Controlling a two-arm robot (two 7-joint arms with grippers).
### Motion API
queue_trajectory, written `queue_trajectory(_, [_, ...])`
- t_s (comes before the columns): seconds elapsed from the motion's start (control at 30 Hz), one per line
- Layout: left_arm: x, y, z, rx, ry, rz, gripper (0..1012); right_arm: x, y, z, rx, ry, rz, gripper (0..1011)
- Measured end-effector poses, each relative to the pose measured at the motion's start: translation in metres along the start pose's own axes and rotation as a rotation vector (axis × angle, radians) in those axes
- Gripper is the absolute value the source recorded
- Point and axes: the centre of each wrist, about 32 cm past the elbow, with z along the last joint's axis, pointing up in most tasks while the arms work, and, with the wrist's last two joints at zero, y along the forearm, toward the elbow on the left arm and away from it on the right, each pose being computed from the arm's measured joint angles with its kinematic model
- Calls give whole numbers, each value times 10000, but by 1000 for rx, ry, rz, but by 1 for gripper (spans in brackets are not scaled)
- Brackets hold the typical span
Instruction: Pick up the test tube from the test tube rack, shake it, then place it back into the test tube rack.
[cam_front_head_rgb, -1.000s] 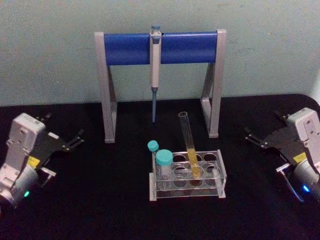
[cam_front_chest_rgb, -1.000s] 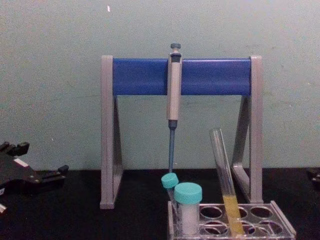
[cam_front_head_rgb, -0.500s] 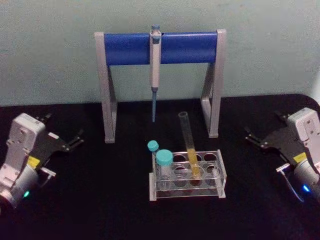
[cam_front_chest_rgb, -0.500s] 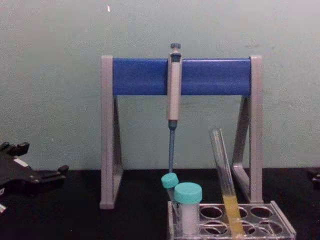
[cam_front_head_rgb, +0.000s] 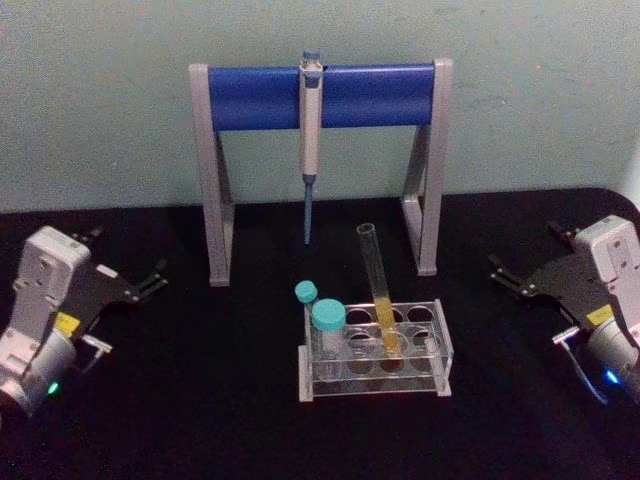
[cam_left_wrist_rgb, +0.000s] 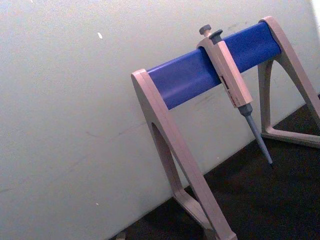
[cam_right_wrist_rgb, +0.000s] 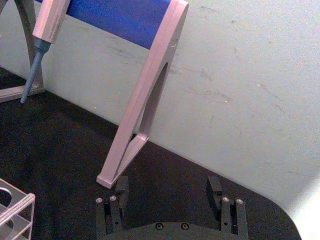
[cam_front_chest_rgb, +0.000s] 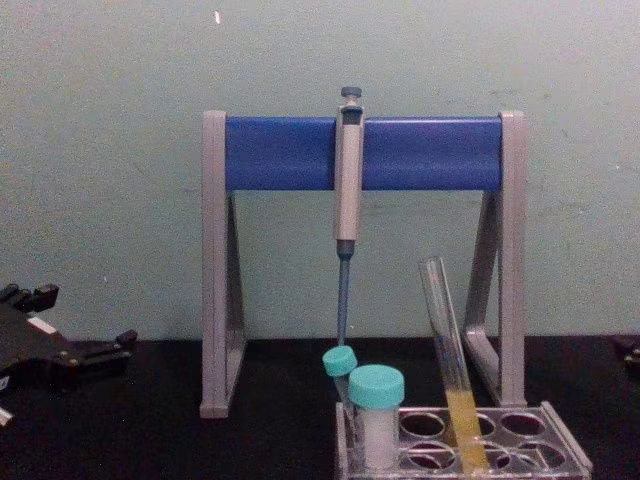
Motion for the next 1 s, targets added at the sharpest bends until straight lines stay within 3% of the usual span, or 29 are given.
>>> queue_trajectory(0.3, [0, 0, 0, 0, 0, 0, 1001, 3, -15, 8, 6, -3, 0, 1000])
queue_trajectory(0.6, [0, 0, 0, 0, 0, 0, 1001, 26, -82, 85, 62, 7, 19, 1000])
queue_trajectory(1.0, [0, 0, 0, 0, 0, 0, 1001, -30, -136, 302, 191, 42, 171, 1000])
